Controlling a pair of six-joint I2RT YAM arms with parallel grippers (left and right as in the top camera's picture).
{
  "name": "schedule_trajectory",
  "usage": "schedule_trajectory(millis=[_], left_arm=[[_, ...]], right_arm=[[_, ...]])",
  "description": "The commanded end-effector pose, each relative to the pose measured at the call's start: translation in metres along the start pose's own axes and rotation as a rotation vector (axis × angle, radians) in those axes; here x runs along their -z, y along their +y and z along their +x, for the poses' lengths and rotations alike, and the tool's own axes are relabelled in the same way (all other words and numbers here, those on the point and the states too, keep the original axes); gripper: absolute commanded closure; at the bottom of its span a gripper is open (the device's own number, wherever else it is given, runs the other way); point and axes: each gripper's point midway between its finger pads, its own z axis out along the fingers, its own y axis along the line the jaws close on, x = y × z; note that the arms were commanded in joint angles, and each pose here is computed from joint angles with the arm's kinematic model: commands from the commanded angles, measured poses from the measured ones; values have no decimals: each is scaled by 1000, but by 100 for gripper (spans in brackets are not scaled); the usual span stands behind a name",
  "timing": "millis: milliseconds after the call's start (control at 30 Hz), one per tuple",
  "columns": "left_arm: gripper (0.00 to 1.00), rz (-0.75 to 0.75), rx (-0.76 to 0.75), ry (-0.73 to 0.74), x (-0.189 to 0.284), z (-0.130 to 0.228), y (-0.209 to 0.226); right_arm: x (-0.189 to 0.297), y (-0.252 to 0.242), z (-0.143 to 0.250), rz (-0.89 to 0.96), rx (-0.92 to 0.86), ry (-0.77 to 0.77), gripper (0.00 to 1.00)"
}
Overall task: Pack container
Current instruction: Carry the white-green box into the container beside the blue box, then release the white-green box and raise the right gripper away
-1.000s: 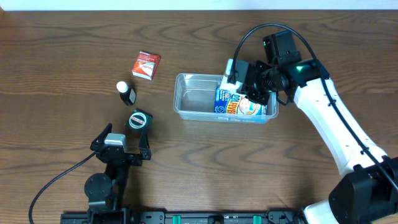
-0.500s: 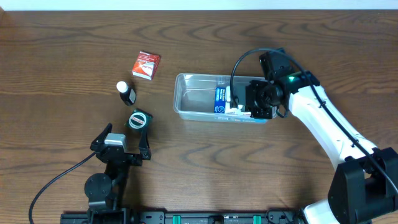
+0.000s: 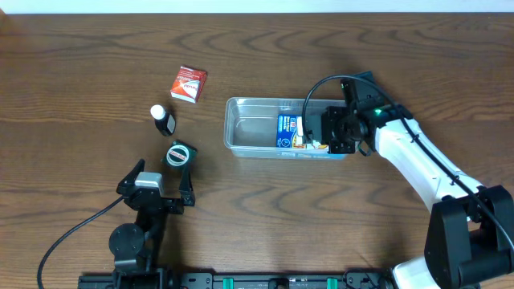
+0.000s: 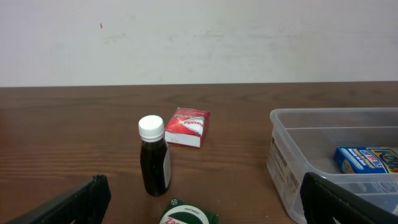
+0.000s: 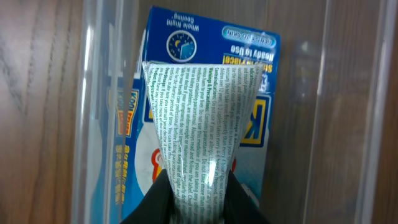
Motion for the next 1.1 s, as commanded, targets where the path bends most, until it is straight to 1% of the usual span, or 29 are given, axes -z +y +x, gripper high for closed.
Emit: schedule_trajectory(millis=[0,367,400,433,467,633,700,733,767,833,900,1033,1067], left_arm=[[2,10,17,49,-1,17,-1],[2,10,17,49,-1,17,-1],[2,10,17,49,-1,17,-1],[2,10,17,49,-1,17,-1],[2,11,17,49,-1,17,-2],[2,10,17,49,-1,17,-1],[2,11,17,49,-1,17,-2],[2,10,17,49,-1,17,-1],[2,11,17,49,-1,17,-2],[2,11,17,49,-1,17,-2],[2,10,17,49,-1,17,-1],[2,11,17,49,-1,17,-2],[2,11,17,49,-1,17,-2]], right_arm=[[-6,5,9,-3,-3,2,99],[-12,7,13,10,0,-1,99],[-12,7,13,10,-1,-1,96],[-12,7,13,10,-7,-1,90],[-12,7,13,11,-8,-2,87],[-12,7,13,11,-8,-2,79],[-12,7,13,11,-8,-1,67],[-12,7,13,12,-8,-1,59],[-12,6,12,14,-7,-2,55],[-12,4,12,24,-4,-5,51],[-12,0,11,38,1,-5,50],[-10,-12,11,88,-17,-3,41],[-9,-17,10,109,-29,-6,40]])
